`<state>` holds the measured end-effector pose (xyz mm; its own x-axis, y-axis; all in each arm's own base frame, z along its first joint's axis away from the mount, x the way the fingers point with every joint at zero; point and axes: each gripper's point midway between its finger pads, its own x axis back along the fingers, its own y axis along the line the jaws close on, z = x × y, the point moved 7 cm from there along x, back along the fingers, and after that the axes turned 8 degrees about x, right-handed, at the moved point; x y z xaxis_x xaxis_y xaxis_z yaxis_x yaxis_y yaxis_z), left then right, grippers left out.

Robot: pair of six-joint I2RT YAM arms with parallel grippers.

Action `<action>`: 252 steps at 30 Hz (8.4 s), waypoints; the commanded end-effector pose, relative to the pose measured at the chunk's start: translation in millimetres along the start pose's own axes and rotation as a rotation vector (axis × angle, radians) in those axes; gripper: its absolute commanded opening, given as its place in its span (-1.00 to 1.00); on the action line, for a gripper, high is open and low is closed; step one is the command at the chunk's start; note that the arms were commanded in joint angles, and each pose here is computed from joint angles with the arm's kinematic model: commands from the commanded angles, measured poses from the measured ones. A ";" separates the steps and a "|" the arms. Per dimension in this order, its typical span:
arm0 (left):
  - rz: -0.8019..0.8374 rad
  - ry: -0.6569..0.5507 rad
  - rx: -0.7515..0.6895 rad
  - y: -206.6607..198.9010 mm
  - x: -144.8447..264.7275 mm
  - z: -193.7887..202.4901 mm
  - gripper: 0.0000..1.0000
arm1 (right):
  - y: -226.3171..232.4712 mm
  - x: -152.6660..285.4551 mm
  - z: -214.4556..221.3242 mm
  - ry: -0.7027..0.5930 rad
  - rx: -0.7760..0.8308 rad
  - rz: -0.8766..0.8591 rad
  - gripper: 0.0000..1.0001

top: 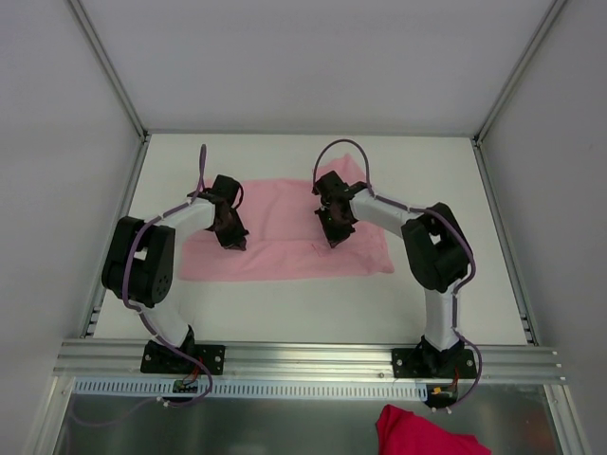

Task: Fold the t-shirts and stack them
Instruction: Fold the flattened tshirt in 1/3 of the way, then grap the side of the flattened tshirt furthest away from the robot with both arms, then fold the other side of the tshirt into a rectangle

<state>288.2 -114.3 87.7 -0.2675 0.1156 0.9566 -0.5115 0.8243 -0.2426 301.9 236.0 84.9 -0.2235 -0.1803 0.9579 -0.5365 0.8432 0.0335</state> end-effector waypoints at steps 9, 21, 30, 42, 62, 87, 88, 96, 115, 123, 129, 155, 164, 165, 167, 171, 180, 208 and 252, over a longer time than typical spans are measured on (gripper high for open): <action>-0.112 0.059 -0.026 30.8 -8.2 23.7 -1.00 | -0.2 5.3 32.5 0.058 -0.014 0.009 -0.98; -0.143 0.096 -0.022 53.5 -6.6 43.7 -1.00 | 9.9 16.3 62.8 0.082 0.003 0.003 -0.98; -0.120 0.090 -0.043 59.5 3.0 56.7 -1.00 | 14.4 15.4 72.0 0.097 0.011 0.007 -0.98; 0.009 0.017 -0.079 20.4 16.1 28.3 -1.00 | 9.0 45.4 54.0 0.003 0.064 0.061 -0.98; 0.230 -0.207 -0.044 -78.3 56.5 -99.3 0.97 | -66.6 97.9 -119.5 -0.173 -0.159 0.165 0.66; 0.219 -0.274 0.134 -24.3 55.3 -184.4 0.95 | -184.7 56.4 -128.3 -0.306 -0.309 0.213 0.61; 0.223 -0.275 0.134 -24.1 56.4 -184.5 0.94 | -186.7 54.8 -129.2 -0.312 -0.308 0.214 0.60; 0.245 -0.289 0.162 -16.8 55.9 -193.7 0.93 | -193.1 48.9 -148.8 -0.415 -0.295 0.189 0.52; 0.268 -0.292 0.199 -14.4 24.4 -223.9 0.81 | -192.2 23.1 -159.5 -0.400 -0.201 0.143 0.48; 0.186 -0.309 0.193 -2.6 21.4 -221.8 0.79 | -185.3 8.0 -152.2 -0.379 -0.194 0.095 0.47; 0.108 -0.319 0.198 8.1 18.2 -218.7 0.78 | -180.2 4.9 -155.8 -0.387 -0.187 0.067 0.47; 0.041 -0.277 0.214 20.8 -7.3 -209.3 0.68 | -175.3 -25.6 -139.2 -0.251 -0.242 0.110 0.40; 0.039 -0.257 0.224 21.1 -15.5 -208.7 -0.18 | -172.3 -24.4 -138.0 -0.248 -0.242 0.109 0.12; 0.035 -0.254 0.224 21.6 -17.1 -208.5 -0.19 | -173.5 -25.4 -137.1 -0.244 -0.242 0.113 0.12; 0.030 -0.249 0.225 22.2 -18.4 -208.0 -0.17 | -173.6 -25.8 -136.0 -0.239 -0.241 0.116 0.12; 0.011 -0.241 0.226 24.7 -22.2 -207.0 0.11 | -172.0 -26.3 -135.2 -0.234 -0.239 0.115 0.14; 0.001 -0.232 0.234 25.9 -26.2 -206.4 -0.24 | -172.3 -25.9 -134.9 -0.235 -0.237 0.112 -0.01; 0.084 -0.245 0.207 12.1 10.5 -189.8 -1.00 | -143.9 31.7 -137.6 -0.297 -0.133 0.228 -0.98; -0.014 -0.275 0.207 53.6 66.0 -118.2 -1.00 | -97.8 111.4 1.3 -0.020 -0.104 0.483 -0.98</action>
<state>350.3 1.3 144.9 -0.4413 -0.0372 0.8966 -0.6672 0.6817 -0.3001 335.9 145.4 171.7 -0.4252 0.1967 0.8835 -0.3210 0.8798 -0.3504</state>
